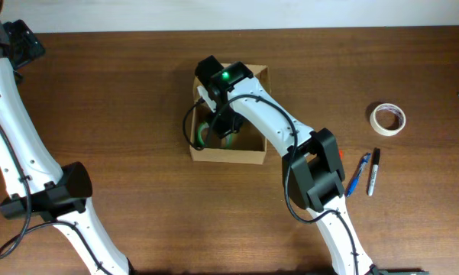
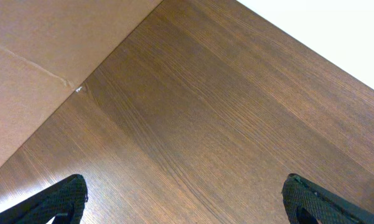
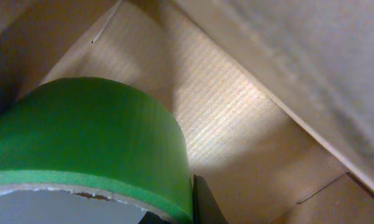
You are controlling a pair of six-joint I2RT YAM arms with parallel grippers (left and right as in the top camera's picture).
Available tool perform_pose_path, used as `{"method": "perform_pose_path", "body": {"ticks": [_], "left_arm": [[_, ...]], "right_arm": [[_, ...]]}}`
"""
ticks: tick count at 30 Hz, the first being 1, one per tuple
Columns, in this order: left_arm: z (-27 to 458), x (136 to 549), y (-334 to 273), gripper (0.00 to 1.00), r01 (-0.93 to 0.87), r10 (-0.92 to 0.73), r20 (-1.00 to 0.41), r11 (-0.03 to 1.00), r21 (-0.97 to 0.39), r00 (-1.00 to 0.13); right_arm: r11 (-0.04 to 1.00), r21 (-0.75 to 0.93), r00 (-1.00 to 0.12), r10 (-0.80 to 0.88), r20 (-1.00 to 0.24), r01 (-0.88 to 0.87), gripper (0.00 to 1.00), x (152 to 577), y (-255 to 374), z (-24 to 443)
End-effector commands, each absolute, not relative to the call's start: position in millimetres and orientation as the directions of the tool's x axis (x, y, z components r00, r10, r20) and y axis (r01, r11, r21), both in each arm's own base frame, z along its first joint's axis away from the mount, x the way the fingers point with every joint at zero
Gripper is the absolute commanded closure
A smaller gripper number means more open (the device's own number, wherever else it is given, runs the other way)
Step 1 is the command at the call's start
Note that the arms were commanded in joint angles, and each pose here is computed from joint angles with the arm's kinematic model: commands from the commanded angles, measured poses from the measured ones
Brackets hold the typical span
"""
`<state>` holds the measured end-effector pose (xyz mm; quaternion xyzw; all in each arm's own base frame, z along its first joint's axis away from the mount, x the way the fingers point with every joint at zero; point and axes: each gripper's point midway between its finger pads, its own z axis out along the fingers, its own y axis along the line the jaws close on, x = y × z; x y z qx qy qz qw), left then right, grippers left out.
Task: Pack container
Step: 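Open the right gripper and move it back to the white tape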
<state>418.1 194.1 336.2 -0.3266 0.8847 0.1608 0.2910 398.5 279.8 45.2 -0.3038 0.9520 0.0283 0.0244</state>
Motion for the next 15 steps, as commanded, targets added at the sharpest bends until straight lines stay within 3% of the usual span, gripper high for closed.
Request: {"method": "perform_pose_path", "body": {"ticks": [1, 2, 6, 15], "left_arm": [[345.0, 412.0, 193.9, 0.0, -0.668, -0.476, -0.631, 0.738, 0.092, -0.612], [345.1, 411.9, 193.9, 0.0, -0.668, -0.476, -0.631, 0.738, 0.092, -0.612], [345.0, 411.9, 193.9, 0.0, -0.668, -0.476, -0.631, 0.738, 0.092, -0.612], [345.0, 412.0, 193.9, 0.0, -0.668, -0.476, -0.631, 0.738, 0.092, -0.612]], "right_arm": [[0.818, 0.052, -0.819, -0.571, -0.049, -0.573, 0.96, 395.1, 282.2, 37.9], [0.818, 0.052, -0.819, -0.571, -0.05, -0.573, 0.96, 395.4, 282.4, 37.9], [0.818, 0.039, -0.819, -0.572, -0.048, -0.573, 0.78, 396.3, 280.3, 37.8], [0.809, -0.014, -0.808, -0.587, -0.05, -0.587, 0.77, 397.8, 270.5, 53.4]]}}
